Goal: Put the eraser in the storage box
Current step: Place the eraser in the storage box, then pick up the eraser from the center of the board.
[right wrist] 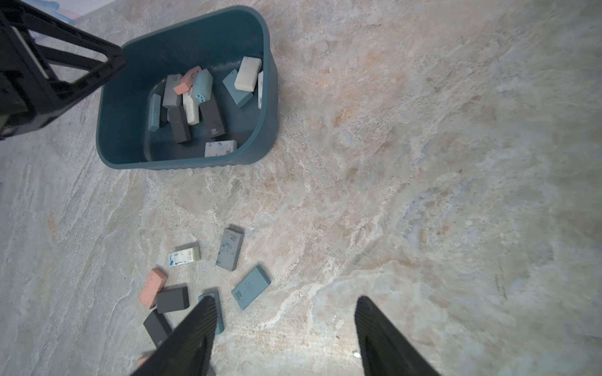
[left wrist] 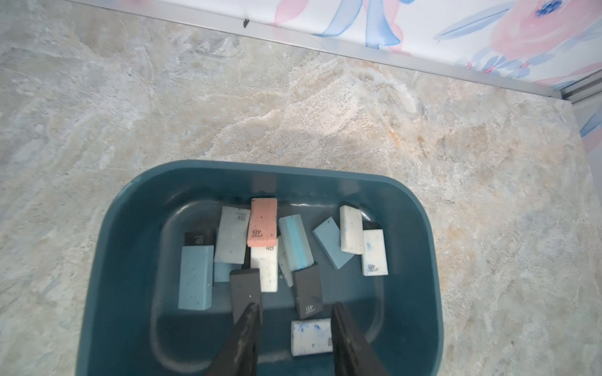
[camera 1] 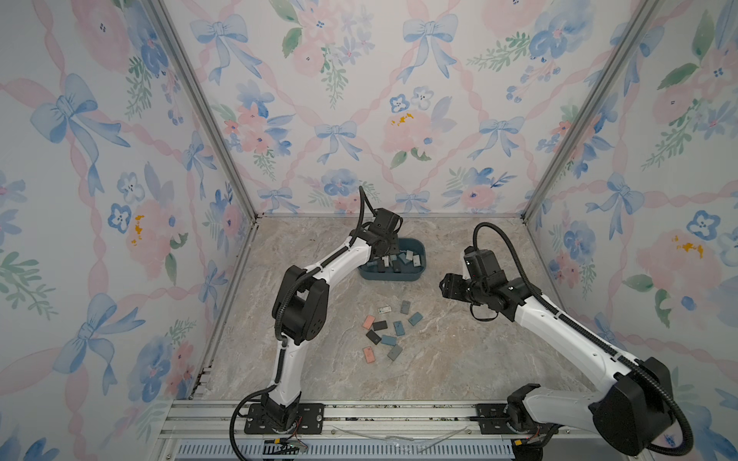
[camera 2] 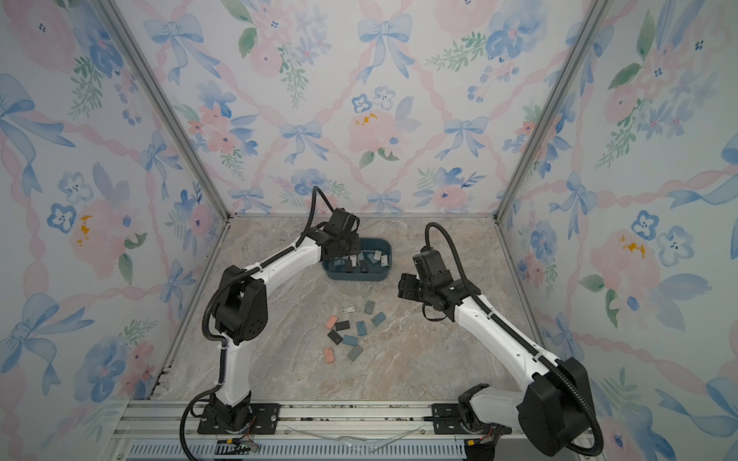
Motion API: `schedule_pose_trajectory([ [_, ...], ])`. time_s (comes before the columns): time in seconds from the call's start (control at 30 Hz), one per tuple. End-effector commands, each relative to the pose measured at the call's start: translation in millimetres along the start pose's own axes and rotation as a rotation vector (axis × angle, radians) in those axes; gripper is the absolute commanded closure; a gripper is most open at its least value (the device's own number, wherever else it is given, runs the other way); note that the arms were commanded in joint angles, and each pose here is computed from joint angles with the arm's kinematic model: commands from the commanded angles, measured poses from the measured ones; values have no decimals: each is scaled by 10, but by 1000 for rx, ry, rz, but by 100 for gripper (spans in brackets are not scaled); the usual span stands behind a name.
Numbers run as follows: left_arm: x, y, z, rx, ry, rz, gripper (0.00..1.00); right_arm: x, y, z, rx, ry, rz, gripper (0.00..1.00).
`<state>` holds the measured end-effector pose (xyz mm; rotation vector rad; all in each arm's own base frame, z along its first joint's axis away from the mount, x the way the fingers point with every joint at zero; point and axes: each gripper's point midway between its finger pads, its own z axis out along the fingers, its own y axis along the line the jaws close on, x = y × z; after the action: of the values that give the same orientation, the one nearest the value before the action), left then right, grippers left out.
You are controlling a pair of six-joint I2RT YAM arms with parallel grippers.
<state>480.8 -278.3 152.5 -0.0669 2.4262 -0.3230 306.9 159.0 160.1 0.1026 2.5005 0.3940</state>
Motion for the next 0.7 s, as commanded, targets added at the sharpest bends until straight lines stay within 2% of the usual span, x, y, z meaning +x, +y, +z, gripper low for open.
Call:
schedule_pose_trajectory([
  [0.0, -80, 34, -320, -32, -69, 29, 61, 156, 1, 19, 37, 17, 6, 31],
  [0.3, -64, 205, -1075, 58, -269, -35, 60, 537, 125, 122, 69, 60, 13, 31],
  [0.67, 83, 469, -1808, 182, -454, -62, 57, 793, 389, 243, 87, 92, -34, 31],
])
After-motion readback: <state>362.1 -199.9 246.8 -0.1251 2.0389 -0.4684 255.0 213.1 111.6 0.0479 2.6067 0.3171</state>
